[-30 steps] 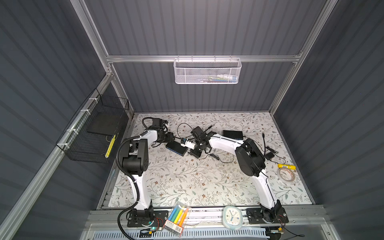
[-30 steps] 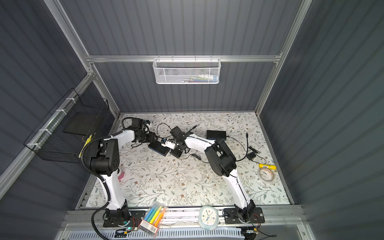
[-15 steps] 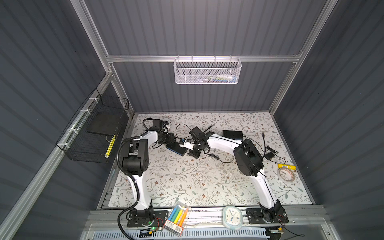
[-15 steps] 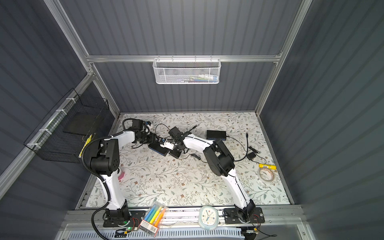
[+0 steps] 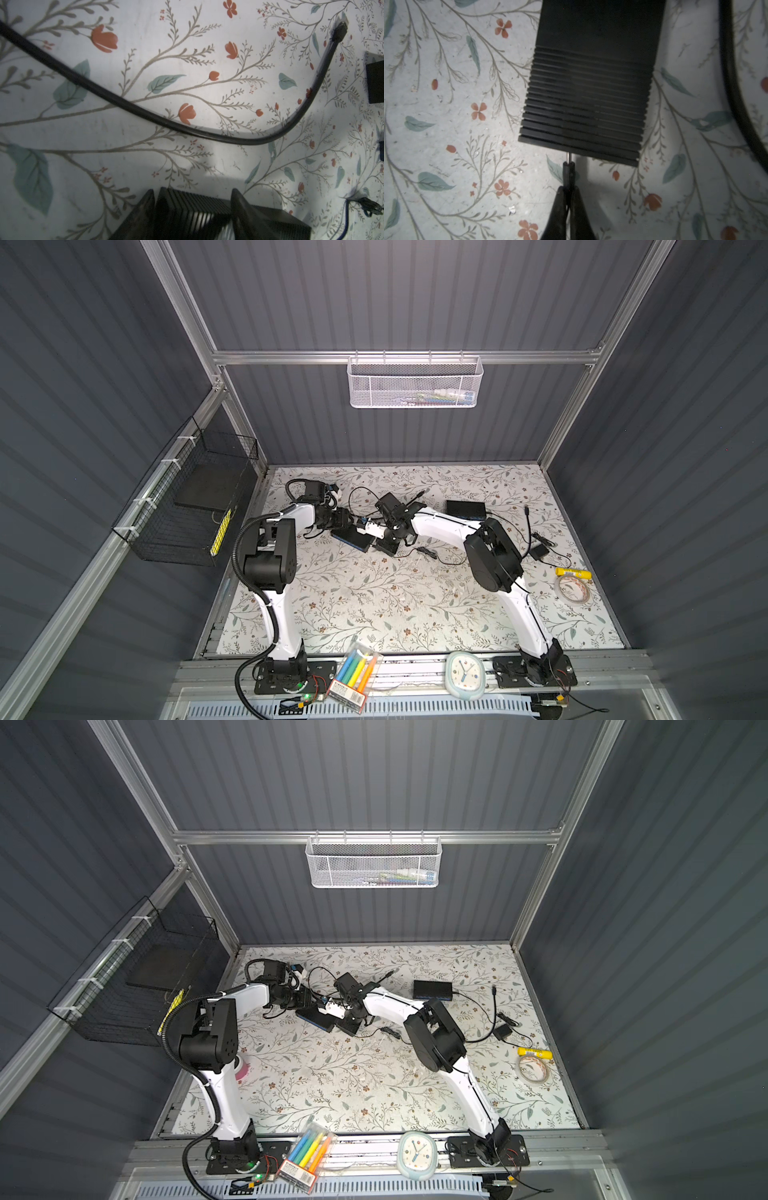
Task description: Insert the plug into the switch port
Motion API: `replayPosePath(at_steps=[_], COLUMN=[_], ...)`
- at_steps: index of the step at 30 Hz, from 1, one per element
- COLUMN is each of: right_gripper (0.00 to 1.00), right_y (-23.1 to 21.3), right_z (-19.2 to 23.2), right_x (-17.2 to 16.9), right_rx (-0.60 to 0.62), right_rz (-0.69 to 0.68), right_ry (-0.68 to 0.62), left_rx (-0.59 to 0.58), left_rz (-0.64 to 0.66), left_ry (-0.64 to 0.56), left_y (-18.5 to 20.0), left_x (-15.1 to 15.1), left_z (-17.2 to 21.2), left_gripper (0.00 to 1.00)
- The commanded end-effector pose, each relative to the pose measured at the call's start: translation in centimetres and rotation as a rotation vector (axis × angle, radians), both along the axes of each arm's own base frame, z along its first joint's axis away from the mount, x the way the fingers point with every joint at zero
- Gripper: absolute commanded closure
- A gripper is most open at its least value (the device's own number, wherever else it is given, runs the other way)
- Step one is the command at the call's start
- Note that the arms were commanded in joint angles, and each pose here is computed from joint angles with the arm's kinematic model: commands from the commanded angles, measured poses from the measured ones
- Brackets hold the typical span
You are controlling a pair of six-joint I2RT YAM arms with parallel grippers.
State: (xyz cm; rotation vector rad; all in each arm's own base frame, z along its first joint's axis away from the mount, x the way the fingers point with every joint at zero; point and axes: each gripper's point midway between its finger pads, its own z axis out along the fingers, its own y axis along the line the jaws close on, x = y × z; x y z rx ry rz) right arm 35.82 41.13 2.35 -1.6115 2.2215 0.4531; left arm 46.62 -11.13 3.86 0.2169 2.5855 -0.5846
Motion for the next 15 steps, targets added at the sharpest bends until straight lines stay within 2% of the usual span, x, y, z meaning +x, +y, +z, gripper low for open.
replayPosePath(at_steps=[1,15], right_gripper=[1.00,1.00], right_y=[-0.11,0.63], right_z=[-0.57,-0.49], right_x=[0.11,-0.59], right_rx=[-0.025,-0.016], right_rz=[-0.014,-0.004], right_ry=[0.006,0.023], left_rx=[-0.020,-0.039], left_rz=[-0.008,-0.007], left_ry=[-0.006,-0.001], left_y=[0.05,-0.17], left_x=[-0.51,-0.69], left_z=[0.87,0.69], left_gripper=[0.41,0.42])
